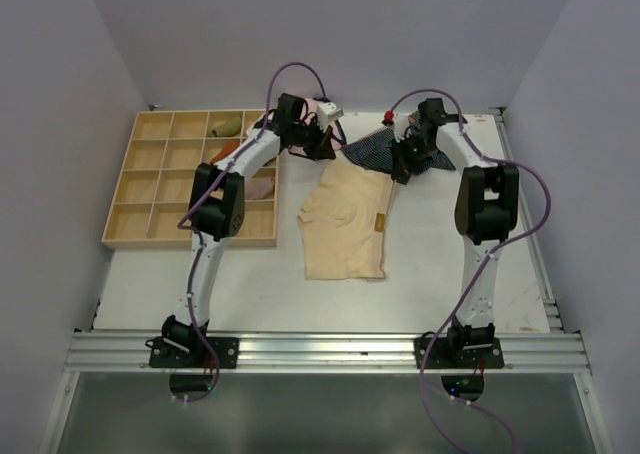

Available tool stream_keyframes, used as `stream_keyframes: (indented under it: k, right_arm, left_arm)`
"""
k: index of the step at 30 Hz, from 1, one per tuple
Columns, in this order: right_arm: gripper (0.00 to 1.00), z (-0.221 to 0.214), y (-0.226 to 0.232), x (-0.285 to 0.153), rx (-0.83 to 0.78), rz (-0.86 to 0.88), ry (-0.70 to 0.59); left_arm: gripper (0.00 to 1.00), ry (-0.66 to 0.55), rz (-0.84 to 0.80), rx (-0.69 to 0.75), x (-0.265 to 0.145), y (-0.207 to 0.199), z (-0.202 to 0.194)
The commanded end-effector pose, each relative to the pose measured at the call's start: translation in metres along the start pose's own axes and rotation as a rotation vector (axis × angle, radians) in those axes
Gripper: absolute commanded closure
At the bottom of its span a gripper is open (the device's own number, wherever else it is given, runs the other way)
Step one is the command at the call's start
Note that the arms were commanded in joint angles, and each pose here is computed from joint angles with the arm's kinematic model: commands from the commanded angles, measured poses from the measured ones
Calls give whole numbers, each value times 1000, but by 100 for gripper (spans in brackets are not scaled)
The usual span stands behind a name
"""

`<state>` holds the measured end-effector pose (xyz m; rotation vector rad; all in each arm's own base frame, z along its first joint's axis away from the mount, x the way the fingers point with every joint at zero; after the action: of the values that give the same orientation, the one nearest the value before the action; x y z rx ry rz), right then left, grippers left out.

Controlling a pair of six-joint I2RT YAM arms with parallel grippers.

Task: Roll the underwear
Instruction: Fold the underwear

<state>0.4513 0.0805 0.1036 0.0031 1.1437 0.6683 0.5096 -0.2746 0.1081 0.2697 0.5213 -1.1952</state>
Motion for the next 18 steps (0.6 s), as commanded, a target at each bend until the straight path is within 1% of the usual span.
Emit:
stream_keyframes:
  k: [1,2,4,5,6,7,8,9,10,11,12,13,15,16,18]
  right_arm:
    - [100,46,18,-58,-119,-23,-176]
    - [100,49,19,-63,-137,-26,-185]
    - [100,50,26,-76,-163,-25,-193]
    - [100,48,28,-78,-178,-18,-191]
    - [100,48,37,-92,-200,-19,-209]
    - [100,39,39,-91,-196,-13,-193]
    - [100,35,44,-95,-211,-1,-196]
    - [100,34,54,-109,-234,-2,-220]
    - [100,21,57,-107,-229,12,-198]
    - [100,15,61,-109,-253,17,-194]
    - [100,9,64,-111,-261,20,-187]
    - [100,-3,71,-114,-269,27,-176]
    - [100,-15,79,-114,-299,37,-151]
    - [100,-28,84,-113,-300,46,-132]
    - [100,-39,92,-109,-334,53,-110]
  left_arm:
    - [100,-119,48,82,-31,4,54]
    - [100,-115,53,85,-34,3,53]
    - [100,-141,69,123,-49,-3,69]
    - [100,-129,63,131,-50,-7,64]
    - [100,-146,72,160,-64,-13,76]
    - [100,-148,68,176,-69,-18,78]
    - [100,-130,55,182,-71,-24,69]
    - [100,-153,63,208,-87,-33,83]
    - [100,-162,50,219,-92,-40,84]
    - [100,-144,30,211,-94,-48,73]
    - [100,-160,31,230,-106,-57,81]
    - [100,-146,-1,210,-107,-66,71]
    - [100,-151,-14,213,-119,-79,73]
    - [100,-133,-53,178,-117,-89,58]
    - [100,-129,-76,179,-125,-105,55]
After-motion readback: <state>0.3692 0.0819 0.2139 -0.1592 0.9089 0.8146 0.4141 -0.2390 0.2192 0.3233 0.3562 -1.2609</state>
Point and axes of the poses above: each gripper's point midway between its finger pads, its own x axis out along the fingers, its own y axis along the line the jaws close on, z = x × y, the point moved 6 cm from there along -x, back along the fingers, and after that the axes turned 11 degrees about x, right-handed, at the moved point
